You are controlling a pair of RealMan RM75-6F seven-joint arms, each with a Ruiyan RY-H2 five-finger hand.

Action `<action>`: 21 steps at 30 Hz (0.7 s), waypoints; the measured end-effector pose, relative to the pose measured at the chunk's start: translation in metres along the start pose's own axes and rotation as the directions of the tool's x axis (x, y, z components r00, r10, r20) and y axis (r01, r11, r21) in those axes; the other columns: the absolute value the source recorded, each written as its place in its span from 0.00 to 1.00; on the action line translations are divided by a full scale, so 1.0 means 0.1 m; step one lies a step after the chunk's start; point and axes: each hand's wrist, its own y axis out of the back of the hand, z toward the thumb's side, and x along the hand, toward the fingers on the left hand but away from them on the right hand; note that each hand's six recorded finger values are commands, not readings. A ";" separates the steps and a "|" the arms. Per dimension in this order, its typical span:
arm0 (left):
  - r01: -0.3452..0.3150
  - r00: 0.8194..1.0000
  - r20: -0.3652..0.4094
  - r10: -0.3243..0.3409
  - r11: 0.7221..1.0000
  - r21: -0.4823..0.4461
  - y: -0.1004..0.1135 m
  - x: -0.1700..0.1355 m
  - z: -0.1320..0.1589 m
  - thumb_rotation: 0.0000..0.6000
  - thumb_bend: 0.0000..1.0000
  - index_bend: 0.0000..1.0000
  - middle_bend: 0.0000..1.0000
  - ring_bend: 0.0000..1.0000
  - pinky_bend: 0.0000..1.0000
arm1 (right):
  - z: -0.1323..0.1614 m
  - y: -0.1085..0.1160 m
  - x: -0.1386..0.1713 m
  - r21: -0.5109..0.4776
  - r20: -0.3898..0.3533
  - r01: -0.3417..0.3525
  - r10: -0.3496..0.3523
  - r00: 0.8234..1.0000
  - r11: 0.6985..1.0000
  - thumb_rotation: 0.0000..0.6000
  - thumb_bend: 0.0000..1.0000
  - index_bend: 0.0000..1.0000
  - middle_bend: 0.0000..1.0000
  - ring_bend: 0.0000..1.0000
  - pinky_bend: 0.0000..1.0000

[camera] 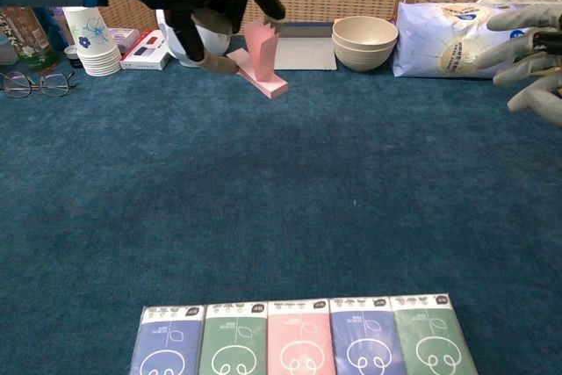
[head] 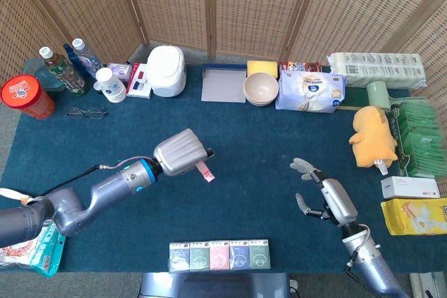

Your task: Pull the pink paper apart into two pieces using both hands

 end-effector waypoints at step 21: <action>-0.003 0.996 0.086 -0.001 0.999 0.043 0.10 0.34 0.24 1.00 0.39 0.64 1.00 0.96 0.98 | 0.14 -0.46 -0.27 -0.197 -0.046 -0.070 0.063 0.997 0.978 1.00 0.39 0.28 0.93 0.90 0.81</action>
